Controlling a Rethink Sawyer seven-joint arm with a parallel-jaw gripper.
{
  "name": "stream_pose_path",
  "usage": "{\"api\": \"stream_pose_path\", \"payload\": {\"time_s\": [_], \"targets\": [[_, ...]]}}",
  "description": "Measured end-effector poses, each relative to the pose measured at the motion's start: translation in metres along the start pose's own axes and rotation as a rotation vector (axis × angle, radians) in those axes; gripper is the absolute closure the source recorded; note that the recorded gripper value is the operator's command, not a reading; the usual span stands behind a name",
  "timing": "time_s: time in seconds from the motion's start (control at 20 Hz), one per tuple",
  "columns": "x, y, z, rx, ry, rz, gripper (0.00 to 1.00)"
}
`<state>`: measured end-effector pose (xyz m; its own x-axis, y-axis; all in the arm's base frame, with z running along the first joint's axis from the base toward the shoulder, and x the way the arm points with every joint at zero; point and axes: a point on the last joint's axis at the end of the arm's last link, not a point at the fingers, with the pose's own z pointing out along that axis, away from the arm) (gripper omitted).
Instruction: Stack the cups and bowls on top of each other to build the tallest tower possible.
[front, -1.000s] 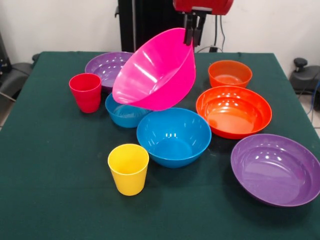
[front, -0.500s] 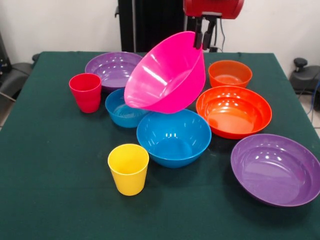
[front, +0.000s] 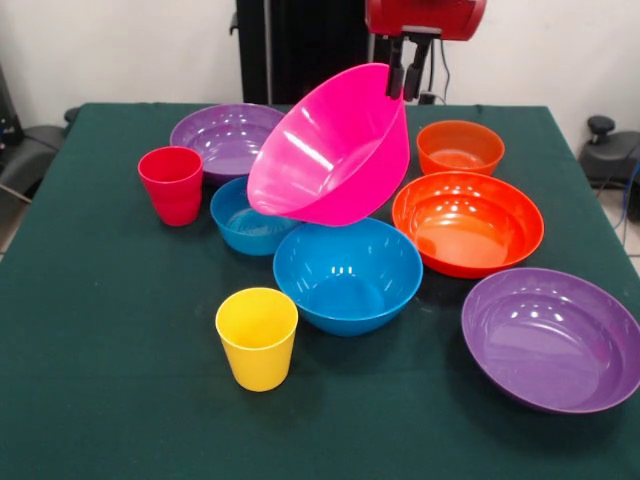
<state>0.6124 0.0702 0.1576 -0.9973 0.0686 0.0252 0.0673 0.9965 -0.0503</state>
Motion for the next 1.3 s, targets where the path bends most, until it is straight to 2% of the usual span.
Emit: {"api": "stream_pose_path", "payload": {"time_s": [0.4, 1.0, 1.3], "targets": [[-0.003, 0.001, -0.001, -0.011, 0.001, 0.017, 1.00], [-0.006, 0.011, 0.014, -0.029, 0.020, 0.023, 1.00], [-0.014, 0.013, 0.021, -0.041, 0.016, 0.034, 1.00]]}}
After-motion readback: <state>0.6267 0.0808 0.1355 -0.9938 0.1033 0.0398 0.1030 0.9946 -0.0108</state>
